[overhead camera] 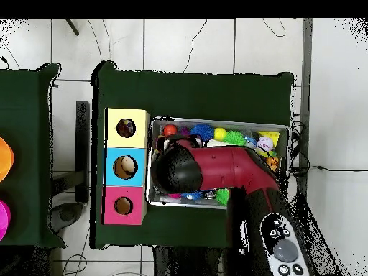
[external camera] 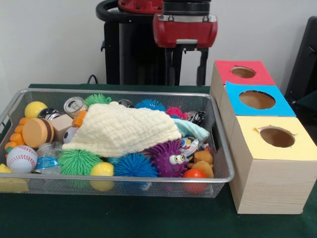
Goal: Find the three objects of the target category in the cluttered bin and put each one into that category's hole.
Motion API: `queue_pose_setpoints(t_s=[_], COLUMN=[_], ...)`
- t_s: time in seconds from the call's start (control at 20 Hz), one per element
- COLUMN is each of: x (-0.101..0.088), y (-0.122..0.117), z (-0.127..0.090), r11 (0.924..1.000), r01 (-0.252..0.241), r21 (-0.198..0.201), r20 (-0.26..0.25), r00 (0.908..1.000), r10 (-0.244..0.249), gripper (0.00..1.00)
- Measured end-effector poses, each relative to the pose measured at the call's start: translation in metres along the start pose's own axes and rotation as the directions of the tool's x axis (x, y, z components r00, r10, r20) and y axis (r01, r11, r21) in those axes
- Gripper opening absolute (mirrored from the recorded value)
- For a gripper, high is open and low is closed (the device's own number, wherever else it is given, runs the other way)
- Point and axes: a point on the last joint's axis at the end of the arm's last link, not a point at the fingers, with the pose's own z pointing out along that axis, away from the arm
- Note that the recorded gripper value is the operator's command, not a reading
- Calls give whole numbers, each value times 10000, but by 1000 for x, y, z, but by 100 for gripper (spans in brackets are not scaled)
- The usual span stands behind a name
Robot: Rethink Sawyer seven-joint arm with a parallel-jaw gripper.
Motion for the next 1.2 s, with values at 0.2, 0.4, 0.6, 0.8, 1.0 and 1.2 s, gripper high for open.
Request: queue_pose_setpoints(t_s=[0.2, 0.4, 0.6, 0.8, 1.0, 1.2], x=[-6, -10, -15, -19, -19, -16], y=[20, 35, 43, 47, 46, 38], z=[2, 10, 26, 53, 68, 76], r11=[9996, 9987, 9981, 9956, 9920, 9863], r01=[299, 505, 614, 825, 1025, 1219], r21=[-7, -17, 58, 443, 733, 1115], r20=[367, 505, 449, 303, 203, 79], r00=[9989, 9975, 9971, 9960, 9943, 9923], r10=[-298, -504, -616, -838, -1042, -1235], gripper=[100, 100, 100, 100, 100, 100])
